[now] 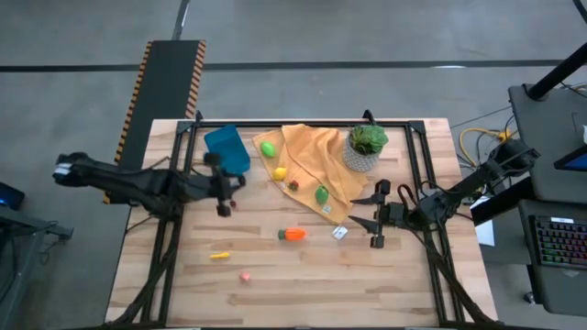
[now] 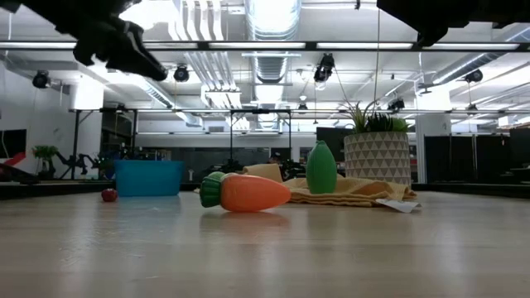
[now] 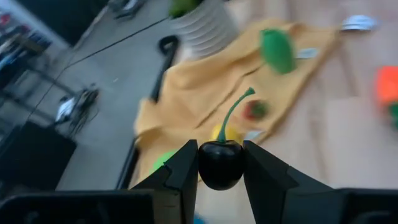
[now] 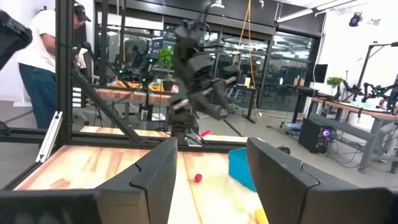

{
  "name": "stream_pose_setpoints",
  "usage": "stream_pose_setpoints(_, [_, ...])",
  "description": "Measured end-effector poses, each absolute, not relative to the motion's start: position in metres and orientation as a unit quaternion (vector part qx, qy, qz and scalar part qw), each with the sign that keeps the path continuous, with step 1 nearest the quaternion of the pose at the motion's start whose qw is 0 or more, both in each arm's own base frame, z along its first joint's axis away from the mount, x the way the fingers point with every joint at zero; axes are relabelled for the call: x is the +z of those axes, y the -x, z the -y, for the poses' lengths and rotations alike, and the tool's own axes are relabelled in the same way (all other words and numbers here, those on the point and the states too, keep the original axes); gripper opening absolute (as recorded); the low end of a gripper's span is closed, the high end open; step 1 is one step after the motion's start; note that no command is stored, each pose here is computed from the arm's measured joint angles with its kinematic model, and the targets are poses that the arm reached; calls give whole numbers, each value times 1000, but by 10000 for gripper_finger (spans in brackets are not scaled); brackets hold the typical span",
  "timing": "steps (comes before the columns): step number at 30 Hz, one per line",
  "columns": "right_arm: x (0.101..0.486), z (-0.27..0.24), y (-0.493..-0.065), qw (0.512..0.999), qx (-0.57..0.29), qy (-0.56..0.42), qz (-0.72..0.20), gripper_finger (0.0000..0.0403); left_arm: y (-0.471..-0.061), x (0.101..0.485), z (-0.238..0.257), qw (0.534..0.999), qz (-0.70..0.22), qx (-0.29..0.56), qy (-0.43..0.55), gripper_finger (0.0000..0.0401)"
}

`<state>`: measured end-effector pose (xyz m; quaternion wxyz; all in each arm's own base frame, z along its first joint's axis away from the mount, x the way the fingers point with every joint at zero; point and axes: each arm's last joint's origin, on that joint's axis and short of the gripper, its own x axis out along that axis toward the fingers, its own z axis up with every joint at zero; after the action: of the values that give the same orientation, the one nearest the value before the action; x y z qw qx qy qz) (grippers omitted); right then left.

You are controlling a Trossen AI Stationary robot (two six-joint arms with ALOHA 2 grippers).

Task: Pick and placing Produce into tupperware
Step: Put the black cherry into the blue bin

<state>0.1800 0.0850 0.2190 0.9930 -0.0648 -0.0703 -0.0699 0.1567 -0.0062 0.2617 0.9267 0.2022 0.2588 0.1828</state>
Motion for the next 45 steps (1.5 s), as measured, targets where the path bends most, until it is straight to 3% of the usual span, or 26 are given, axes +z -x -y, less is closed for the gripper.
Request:
stream_pose_setpoints(9, [219,-85,-180,993,-70,65,70,187,-126,245,-26,919,-247,283,-123,89])
stream_pose_setpoints(22, [219,-85,-180,993,-70,67,70,187,-137,221,-71,848,-323,420,-9,89])
stream_pose_setpoints(28, [219,-85,-180,993,-71,68,70,187,-149,199,-87,822,-379,422,53,89])
stream_pose_setpoints(45, [219,-85,-180,993,-70,70,67,187,-168,172,-98,782,-456,420,61,89])
